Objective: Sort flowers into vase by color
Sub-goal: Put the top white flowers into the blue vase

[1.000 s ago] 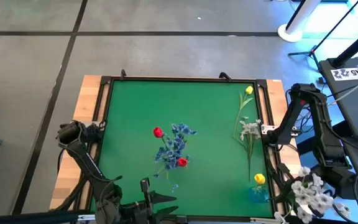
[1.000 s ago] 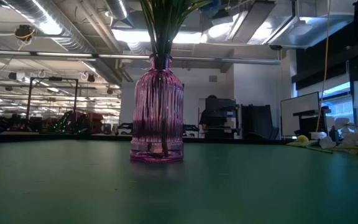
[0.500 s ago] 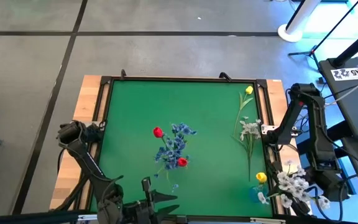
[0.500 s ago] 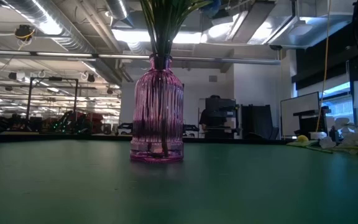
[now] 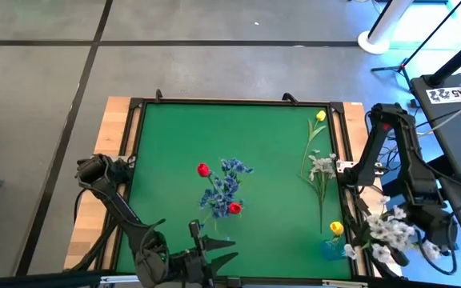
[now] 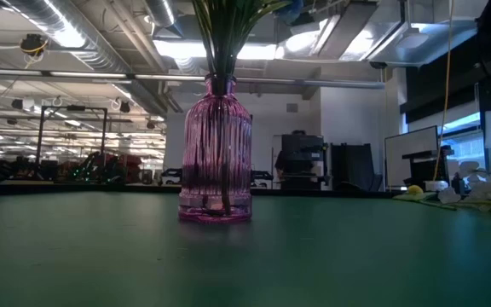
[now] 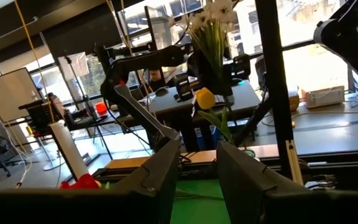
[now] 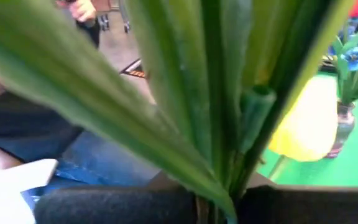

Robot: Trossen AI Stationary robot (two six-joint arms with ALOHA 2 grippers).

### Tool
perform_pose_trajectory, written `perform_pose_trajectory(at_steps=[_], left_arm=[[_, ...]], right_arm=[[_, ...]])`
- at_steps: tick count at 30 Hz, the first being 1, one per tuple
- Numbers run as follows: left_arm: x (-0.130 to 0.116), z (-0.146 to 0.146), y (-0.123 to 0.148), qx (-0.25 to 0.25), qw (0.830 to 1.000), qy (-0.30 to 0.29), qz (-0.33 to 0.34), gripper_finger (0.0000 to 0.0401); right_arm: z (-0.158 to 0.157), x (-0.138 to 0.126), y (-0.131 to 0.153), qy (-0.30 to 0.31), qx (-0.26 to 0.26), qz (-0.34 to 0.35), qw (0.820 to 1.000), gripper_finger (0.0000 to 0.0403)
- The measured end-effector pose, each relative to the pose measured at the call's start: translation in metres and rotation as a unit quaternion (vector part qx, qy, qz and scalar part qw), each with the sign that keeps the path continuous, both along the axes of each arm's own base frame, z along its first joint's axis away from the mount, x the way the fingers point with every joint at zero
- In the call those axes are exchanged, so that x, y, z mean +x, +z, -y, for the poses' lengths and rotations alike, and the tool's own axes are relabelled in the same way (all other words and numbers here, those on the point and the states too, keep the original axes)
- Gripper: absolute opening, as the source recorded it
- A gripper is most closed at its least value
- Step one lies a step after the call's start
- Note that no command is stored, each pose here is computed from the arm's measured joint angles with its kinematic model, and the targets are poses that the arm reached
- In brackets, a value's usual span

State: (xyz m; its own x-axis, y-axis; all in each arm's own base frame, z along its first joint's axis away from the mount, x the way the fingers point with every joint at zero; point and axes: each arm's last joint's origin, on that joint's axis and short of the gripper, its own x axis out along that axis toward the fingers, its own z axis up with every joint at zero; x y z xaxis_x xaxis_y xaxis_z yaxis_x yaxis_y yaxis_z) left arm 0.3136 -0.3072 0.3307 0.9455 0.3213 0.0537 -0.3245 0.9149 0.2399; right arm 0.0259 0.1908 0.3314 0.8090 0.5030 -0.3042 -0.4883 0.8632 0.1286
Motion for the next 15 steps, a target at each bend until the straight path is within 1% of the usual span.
perform_pose_trajectory(at_steps=[4, 9, 11, 13, 15], left_arm=[[-0.001, 0.002, 0.000, -0.009, 1.000, -0.003, 0.003, 0.0108], [-0.008, 0.007, 0.001, -0.009, 1.000, -0.013, 0.004, 0.0108], [-0.013, 0.009, 0.005, -0.009, 1.000, -0.019, 0.006, 0.0108], [-0.019, 0.008, 0.014, -0.011, 1.000, -0.023, 0.012, 0.0108], [-0.024, 0.006, 0.022, -0.020, 0.999, -0.027, 0.020, 0.0108]], right_arm=[[-0.004, 0.000, -0.014, -0.003, -0.016, -0.004, 1.000, 0.0005], [-0.013, 0.000, -0.033, -0.019, -0.005, -0.020, 1.000, 0.0005], [-0.019, 0.001, -0.042, -0.035, 0.005, -0.010, 0.999, 0.0005], [-0.025, 0.004, -0.051, -0.051, 0.000, -0.004, 0.999, 0.0008], [-0.028, 0.008, -0.056, -0.049, -0.003, -0.017, 0.999, 0.0020]])
